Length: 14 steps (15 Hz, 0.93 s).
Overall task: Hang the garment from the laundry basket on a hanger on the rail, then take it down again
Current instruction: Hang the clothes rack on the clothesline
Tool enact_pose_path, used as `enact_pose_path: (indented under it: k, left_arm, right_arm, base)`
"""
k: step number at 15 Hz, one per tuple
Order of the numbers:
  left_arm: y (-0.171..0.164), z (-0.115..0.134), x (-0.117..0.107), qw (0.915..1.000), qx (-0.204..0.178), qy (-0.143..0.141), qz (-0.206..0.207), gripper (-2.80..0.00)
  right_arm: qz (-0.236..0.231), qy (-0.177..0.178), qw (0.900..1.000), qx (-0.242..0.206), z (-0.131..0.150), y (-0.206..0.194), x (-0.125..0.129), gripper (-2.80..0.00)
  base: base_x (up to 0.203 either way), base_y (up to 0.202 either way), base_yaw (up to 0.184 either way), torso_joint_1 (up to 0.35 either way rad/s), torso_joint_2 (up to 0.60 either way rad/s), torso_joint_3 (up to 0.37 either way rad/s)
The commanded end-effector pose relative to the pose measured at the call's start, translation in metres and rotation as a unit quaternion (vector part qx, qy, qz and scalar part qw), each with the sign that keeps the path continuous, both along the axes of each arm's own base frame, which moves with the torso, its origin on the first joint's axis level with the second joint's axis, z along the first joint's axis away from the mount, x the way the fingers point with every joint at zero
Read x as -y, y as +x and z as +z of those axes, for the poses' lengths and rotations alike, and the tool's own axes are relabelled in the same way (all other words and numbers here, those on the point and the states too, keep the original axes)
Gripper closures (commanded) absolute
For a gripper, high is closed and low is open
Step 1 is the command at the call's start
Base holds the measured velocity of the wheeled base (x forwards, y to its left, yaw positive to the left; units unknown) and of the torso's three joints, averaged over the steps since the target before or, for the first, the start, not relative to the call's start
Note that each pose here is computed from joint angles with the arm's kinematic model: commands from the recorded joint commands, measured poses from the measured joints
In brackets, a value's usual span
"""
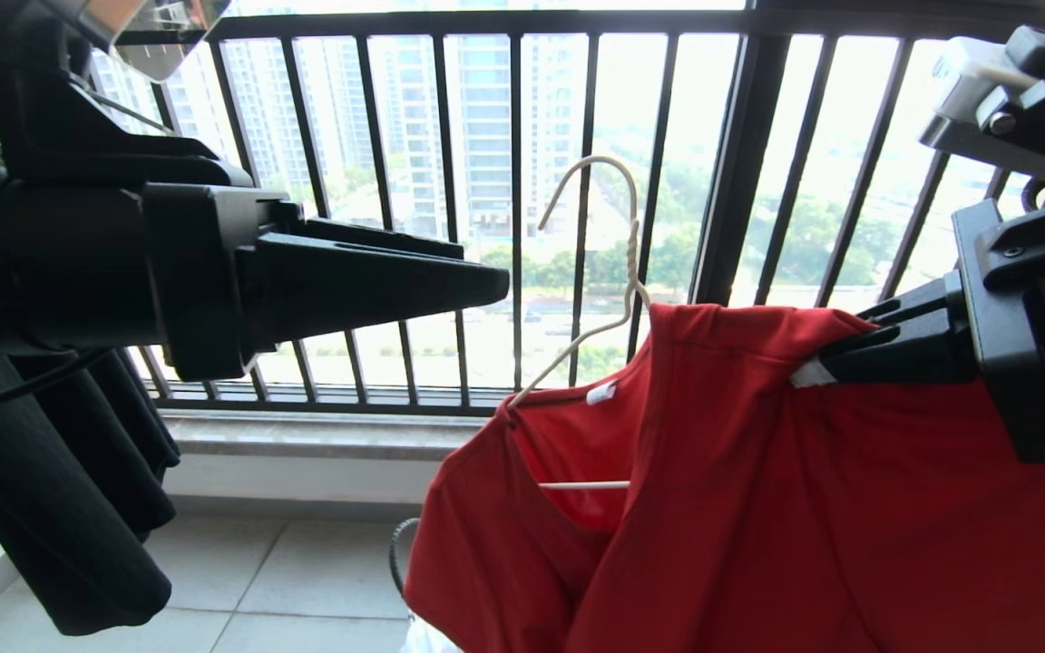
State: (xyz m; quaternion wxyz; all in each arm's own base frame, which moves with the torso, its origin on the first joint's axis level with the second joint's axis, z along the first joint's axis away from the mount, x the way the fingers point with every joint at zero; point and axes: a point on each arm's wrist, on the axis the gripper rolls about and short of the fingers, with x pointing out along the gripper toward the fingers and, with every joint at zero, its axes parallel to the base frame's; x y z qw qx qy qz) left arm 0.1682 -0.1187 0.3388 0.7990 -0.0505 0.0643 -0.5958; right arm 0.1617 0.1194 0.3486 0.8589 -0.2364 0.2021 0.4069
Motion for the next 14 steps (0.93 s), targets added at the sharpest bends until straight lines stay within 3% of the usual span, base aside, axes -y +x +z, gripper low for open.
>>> enact_pose_path:
  k: [1,5,8,9,14]
  left_arm:
    - [-0.006,0.008,-0.007,0.9999,0.012,-0.010,0.007,-2.80]
    - [-0.004,0.010,-0.012,0.9997,0.015,-0.012,0.018,-2.80]
    - [-0.002,0.012,-0.015,0.9993,0.017,-0.014,0.028,-2.80]
    - [-0.002,0.012,-0.016,0.9993,0.017,-0.014,0.032,0.00]
    - [-0.009,0.025,-0.022,0.9983,0.007,-0.039,0.043,0.00]
  right_arm:
    - [-0.015,0.016,1.000,-0.001,0.000,0.003,0.001,0.00]
    - [-0.025,0.038,0.999,0.008,-0.004,0.006,0.000,0.00]
    - [-0.044,0.074,0.996,0.010,-0.003,0.010,-0.001,0.00]
    - [-0.046,0.078,0.996,0.014,-0.003,0.009,0.000,0.00]
    - [-0.064,0.126,0.990,0.027,0.005,0.008,0.003,0.00]
  base:
    - [0.000,0.000,0.000,0.000,0.00,0.000]
    - [0.000,0.000,0.000,0.000,0.00,0.000]
    - [0.000,0.000,0.000,0.000,0.00,0.000]
    - [0.000,0.000,0.000,0.000,0.00,0.000]
    - [0.000,0.000,0.000,0.000,0.00,0.000]
